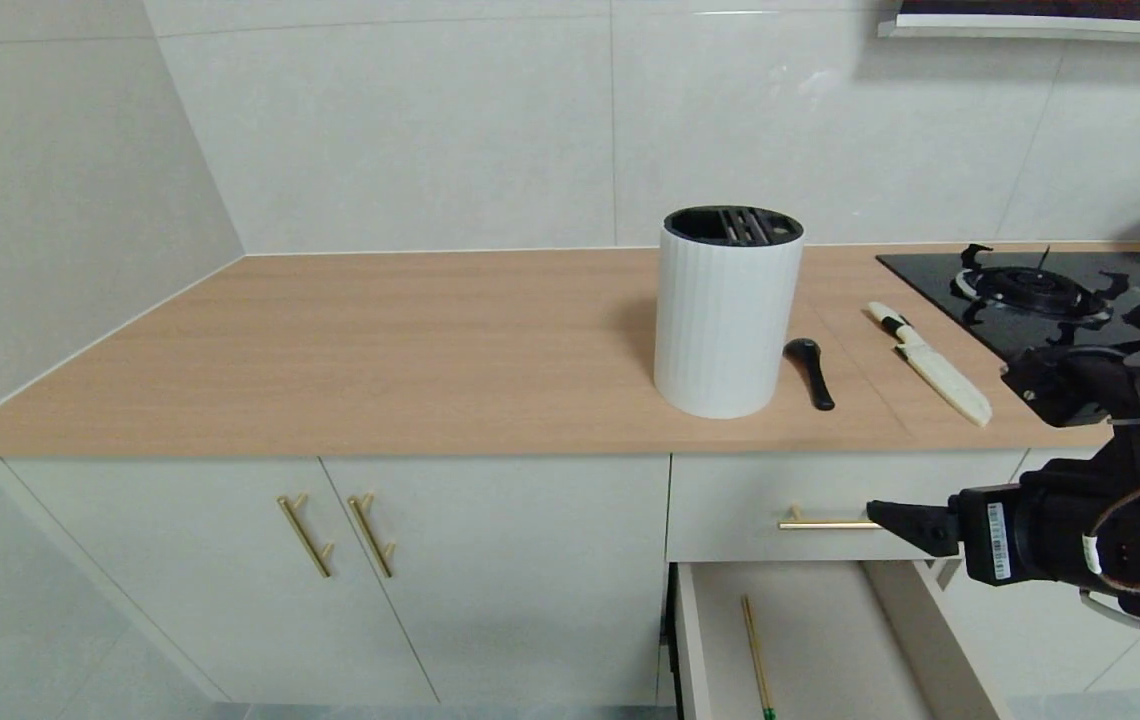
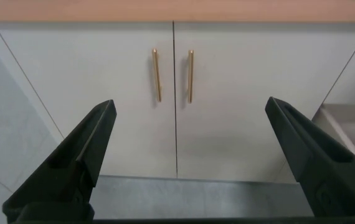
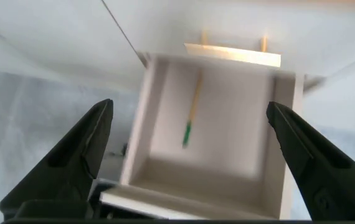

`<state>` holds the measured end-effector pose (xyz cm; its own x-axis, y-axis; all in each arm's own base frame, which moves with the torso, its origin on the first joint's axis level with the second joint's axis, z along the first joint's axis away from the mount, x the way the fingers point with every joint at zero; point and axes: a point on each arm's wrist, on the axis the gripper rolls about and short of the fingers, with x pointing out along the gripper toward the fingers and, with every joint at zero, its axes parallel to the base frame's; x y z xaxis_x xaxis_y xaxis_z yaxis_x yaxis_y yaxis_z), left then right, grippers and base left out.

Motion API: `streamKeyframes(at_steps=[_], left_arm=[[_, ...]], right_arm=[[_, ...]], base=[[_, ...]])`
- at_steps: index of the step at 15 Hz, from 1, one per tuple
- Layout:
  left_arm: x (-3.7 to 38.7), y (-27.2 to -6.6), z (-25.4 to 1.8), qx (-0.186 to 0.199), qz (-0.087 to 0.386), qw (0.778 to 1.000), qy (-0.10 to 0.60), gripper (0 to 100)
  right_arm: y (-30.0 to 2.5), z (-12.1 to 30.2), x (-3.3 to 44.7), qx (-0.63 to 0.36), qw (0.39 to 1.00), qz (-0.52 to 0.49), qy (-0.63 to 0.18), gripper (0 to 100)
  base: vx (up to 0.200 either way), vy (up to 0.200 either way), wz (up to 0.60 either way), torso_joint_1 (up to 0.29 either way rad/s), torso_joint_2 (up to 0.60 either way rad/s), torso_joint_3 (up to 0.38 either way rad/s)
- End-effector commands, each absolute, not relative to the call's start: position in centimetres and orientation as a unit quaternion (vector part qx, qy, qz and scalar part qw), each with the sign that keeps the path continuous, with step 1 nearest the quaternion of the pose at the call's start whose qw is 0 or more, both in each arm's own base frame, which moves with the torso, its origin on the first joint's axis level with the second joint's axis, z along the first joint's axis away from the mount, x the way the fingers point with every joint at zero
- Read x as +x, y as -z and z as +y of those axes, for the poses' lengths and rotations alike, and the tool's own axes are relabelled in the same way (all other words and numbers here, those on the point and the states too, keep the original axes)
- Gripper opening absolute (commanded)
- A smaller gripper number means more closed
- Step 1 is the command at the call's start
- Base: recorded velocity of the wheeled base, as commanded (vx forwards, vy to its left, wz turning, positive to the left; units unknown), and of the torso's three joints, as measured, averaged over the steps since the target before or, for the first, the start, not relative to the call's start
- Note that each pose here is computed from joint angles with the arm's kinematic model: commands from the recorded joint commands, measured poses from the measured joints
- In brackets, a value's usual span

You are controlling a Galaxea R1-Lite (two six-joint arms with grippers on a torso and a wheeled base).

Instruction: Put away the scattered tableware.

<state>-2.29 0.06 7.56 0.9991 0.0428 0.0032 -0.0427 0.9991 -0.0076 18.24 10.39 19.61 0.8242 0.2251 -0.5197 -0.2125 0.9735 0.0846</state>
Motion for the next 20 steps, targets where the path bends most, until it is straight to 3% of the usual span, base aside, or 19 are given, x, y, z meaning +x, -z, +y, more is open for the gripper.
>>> streamKeyframes(at_steps=[1, 3, 6, 8, 12, 20], left_arm=[[-2.3, -7.6, 0.1, -0.004, -0.002, 1.000, -0.021, 100], [-2.3, -7.6, 0.1, -0.004, -0.002, 1.000, -0.021, 100], [-2.3, -7.6, 0.1, -0.004, -0.002, 1.000, -0.021, 100], [-2.3, -7.6, 0.1, -0.004, -0.002, 1.000, -0.021, 100], [-2.3, -7.6, 0.1, -0.004, -0.002, 1.000, -0.022, 100], [-2.3, -7.6, 0.1, -0.004, -0.002, 1.000, -0.022, 100]], right_arm=[[-19.7, 11.0, 19.0, -0.004, 0.958, 0.257, -0.128, 100], [-19.8, 11.8, 20.4, -0.018, 0.965, 0.225, -0.135, 100], [-19.6, 12.6, 30.2, -0.021, 0.978, 0.197, -0.059, 100], [-19.0, 12.6, 33.5, -0.025, 0.976, 0.215, -0.037, 100], [-14.3, 12.5, 37.5, -0.028, 0.964, 0.264, 0.024, 100], [-12.5, 13.1, 39.6, -0.010, 0.968, 0.250, 0.027, 100]], base=[[0.000, 0.000, 0.00, 0.227, -0.51, -0.290], [0.000, 0.000, 0.00, 0.107, -0.26, -0.144], [0.000, 0.000, 0.00, 0.031, -0.05, -0.031], [0.000, 0.000, 0.00, 0.000, 0.00, 0.000], [0.000, 0.000, 0.00, 0.000, 0.00, 0.000], [0.000, 0.000, 0.00, 0.000, 0.00, 0.000]])
